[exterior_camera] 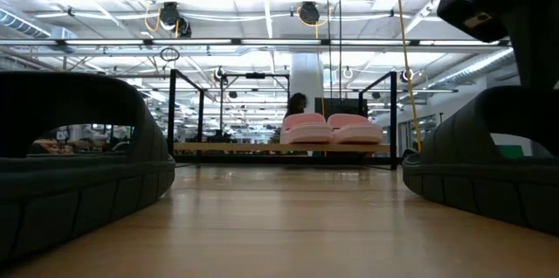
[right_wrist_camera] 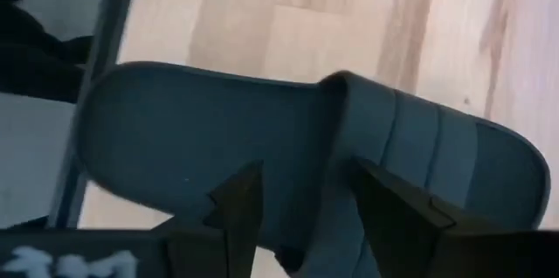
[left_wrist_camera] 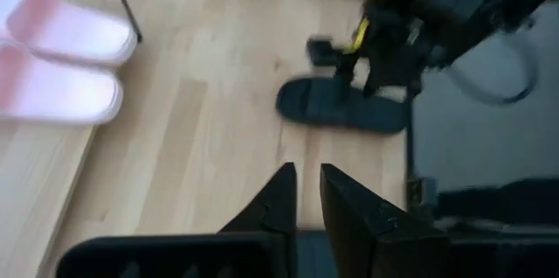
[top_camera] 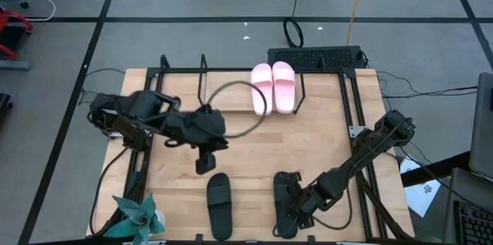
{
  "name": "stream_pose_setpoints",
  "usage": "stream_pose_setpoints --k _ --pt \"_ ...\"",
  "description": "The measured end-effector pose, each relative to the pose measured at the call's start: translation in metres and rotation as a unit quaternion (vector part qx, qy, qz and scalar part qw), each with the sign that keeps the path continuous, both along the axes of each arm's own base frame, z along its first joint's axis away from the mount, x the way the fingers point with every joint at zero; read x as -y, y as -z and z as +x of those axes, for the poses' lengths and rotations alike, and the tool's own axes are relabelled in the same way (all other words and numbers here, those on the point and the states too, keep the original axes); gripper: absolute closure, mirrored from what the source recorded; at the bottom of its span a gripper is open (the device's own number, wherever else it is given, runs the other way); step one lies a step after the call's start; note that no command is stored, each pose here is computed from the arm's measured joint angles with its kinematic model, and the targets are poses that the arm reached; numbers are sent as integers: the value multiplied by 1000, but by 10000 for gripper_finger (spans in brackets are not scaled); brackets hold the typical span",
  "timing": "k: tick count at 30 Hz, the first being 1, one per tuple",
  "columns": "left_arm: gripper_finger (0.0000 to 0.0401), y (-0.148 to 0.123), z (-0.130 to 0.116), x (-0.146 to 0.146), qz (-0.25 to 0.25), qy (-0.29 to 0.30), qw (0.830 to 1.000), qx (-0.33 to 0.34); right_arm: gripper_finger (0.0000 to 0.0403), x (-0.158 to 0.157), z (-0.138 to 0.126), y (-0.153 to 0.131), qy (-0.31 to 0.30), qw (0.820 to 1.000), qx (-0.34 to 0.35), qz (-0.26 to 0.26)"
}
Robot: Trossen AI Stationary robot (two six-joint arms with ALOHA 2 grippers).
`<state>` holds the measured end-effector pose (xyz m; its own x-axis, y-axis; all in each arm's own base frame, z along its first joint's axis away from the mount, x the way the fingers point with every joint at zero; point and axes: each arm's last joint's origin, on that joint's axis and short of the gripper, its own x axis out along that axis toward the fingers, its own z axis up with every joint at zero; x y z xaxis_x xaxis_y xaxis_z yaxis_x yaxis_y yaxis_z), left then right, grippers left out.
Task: Pick and place slides into the shelf
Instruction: Put the right black slide on the shelf
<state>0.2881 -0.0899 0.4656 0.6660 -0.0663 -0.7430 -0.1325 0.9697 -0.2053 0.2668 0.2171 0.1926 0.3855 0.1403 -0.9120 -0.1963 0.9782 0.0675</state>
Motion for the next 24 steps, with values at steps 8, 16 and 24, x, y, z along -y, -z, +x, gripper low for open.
stream_pose_setpoints --k 8,16,24 --pt "350 10 13 3 11 -6 1000 -14 259 3 1 2 14 1000 -2 -26" --pt "350 11 15 2 11 -8 1000 -14 261 5 -1 2 15 999 -13 -37" --pt "350 11 15 2 15 -11 1000 -14 261 8 -3 3 31 998 -22 -48"
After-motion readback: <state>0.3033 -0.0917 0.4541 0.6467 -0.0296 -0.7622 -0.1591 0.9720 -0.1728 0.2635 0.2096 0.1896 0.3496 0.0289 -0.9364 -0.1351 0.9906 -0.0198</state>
